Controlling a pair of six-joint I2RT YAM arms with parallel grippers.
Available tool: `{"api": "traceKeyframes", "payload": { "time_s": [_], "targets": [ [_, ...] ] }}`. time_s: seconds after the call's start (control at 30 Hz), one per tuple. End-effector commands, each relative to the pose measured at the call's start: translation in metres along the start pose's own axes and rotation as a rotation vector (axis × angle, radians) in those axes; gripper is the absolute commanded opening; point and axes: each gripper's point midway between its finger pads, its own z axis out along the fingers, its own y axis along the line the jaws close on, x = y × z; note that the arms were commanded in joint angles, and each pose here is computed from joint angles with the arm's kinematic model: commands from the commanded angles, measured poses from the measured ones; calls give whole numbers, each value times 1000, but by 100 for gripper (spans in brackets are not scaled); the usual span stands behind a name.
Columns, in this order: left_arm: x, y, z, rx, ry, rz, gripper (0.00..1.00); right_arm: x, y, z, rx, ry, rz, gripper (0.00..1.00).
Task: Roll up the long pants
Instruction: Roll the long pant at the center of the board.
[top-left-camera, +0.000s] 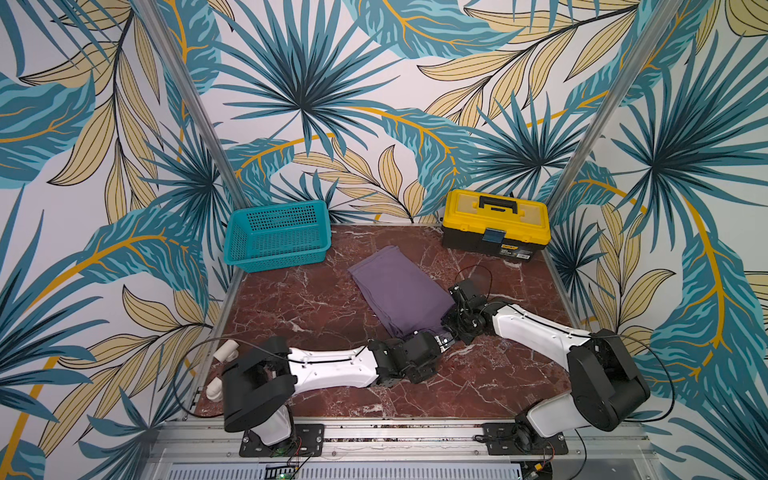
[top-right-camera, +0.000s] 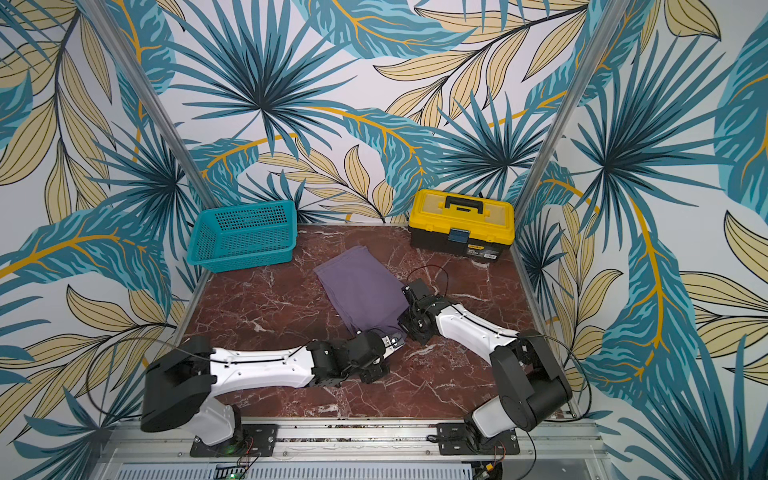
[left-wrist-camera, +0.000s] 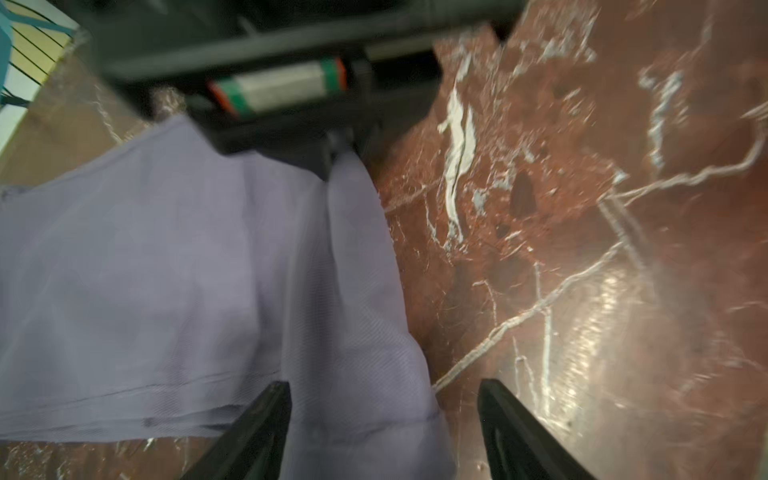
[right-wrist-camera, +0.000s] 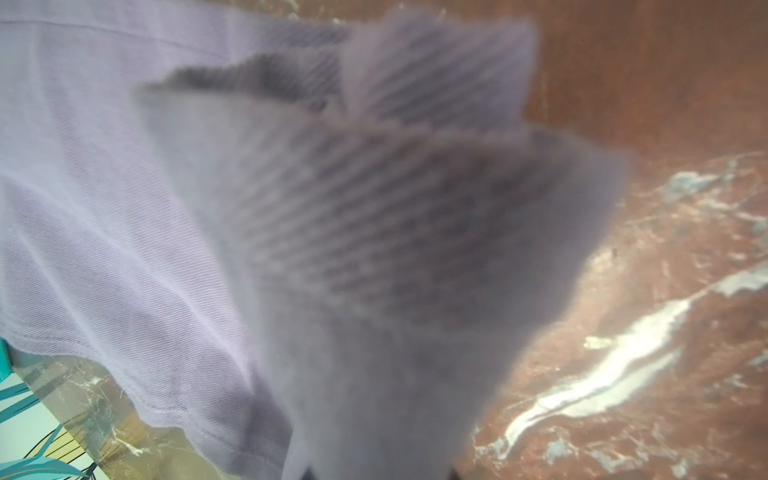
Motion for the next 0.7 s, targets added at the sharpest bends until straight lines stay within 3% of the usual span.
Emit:
{"api": "traceKeyframes", "payload": {
  "time_s": [0.0,0.17,0.23,0.33,0.4,0.5,0.67],
  "targets": [
    [-16,9,14,-85,-27,19,77,3,-6,-3,39,24,-32,18],
    [-5,1,32,-74,5,22,77,11,6,-2,-4,85,-49,18],
    [0,5,37,-98,20,23,68,15,13,-1,-28,117,-66,18],
    [-4,2,38,-55,2,20,30,14,18,-1,-54,132,-73,27],
    [-14,0,28,29,-34,-34,2,5,20,-2,-74,125,-84,47],
    [-20,-6,13,269,-77,-219,0,-17,23,-15,-107,88,-103,62],
    [-4,-7,18,569,-25,-549,0,-39,20,-47,-142,-1,-153,70]
  ]
}}
